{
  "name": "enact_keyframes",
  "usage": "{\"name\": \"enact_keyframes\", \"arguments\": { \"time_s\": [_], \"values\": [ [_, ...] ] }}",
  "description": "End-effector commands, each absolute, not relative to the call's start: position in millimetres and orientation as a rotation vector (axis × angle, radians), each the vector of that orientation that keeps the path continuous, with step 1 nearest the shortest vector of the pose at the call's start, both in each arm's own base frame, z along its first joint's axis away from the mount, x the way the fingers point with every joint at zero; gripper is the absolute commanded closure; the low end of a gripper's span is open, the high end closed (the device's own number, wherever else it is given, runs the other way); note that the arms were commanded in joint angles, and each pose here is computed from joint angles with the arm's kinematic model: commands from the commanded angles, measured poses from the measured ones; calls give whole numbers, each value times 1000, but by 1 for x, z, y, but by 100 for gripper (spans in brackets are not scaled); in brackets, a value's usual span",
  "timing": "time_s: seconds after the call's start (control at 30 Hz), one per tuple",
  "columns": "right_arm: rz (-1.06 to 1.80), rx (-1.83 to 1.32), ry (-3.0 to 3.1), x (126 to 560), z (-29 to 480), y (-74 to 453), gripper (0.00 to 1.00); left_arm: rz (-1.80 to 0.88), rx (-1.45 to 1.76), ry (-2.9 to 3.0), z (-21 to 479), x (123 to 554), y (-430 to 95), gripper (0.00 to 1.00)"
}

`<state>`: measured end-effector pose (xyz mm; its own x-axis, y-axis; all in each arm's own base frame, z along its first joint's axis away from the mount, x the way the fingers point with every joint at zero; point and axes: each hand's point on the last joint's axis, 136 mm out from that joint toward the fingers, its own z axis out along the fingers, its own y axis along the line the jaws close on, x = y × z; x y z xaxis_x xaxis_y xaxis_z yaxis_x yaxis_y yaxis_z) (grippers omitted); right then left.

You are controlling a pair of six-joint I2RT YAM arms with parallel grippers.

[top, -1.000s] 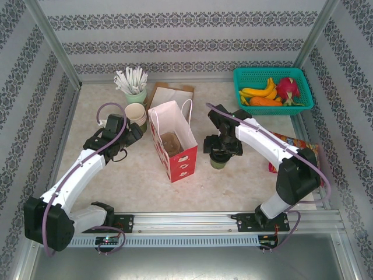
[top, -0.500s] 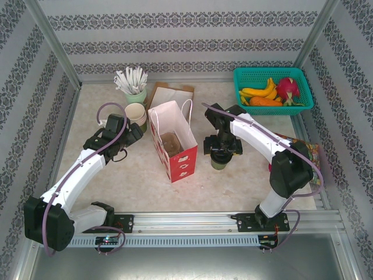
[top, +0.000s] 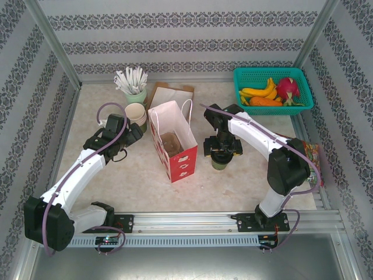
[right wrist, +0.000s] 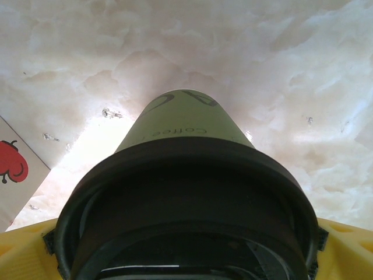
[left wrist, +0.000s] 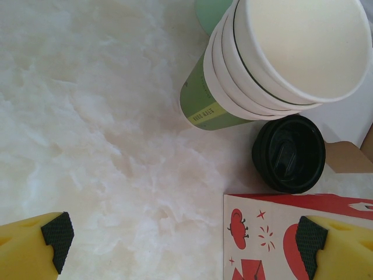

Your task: Pack the takeout coffee

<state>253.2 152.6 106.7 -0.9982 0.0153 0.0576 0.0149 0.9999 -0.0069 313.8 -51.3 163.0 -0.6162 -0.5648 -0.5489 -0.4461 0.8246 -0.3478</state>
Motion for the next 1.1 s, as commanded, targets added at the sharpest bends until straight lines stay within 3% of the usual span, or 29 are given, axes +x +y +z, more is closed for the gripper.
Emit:
{"name": "enact_keyframes", "arguments": {
  "time_s": [0.0, 0.33, 0.53, 0.87, 1.07],
  "values": [
    [12, 11, -3053, 245, 106, 154, 2, -193, -731, 2328, 164, 315, -44, 0],
    [-8, -17, -3067, 246, 104, 152, 2, -191, -726, 2329, 164, 316, -45, 0],
    [10, -12, -3093, 244, 115, 146, 14, -192, -703, 2320, 172, 317, -45, 0],
    [9, 45, -3100, 215, 148, 129, 22, -243, -499, 2158, 265, 358, -46, 0],
    [-29, 52, -3128, 196, 171, 123, 23, -247, -248, 2176, 292, 391, -69, 1]
  ]
}}
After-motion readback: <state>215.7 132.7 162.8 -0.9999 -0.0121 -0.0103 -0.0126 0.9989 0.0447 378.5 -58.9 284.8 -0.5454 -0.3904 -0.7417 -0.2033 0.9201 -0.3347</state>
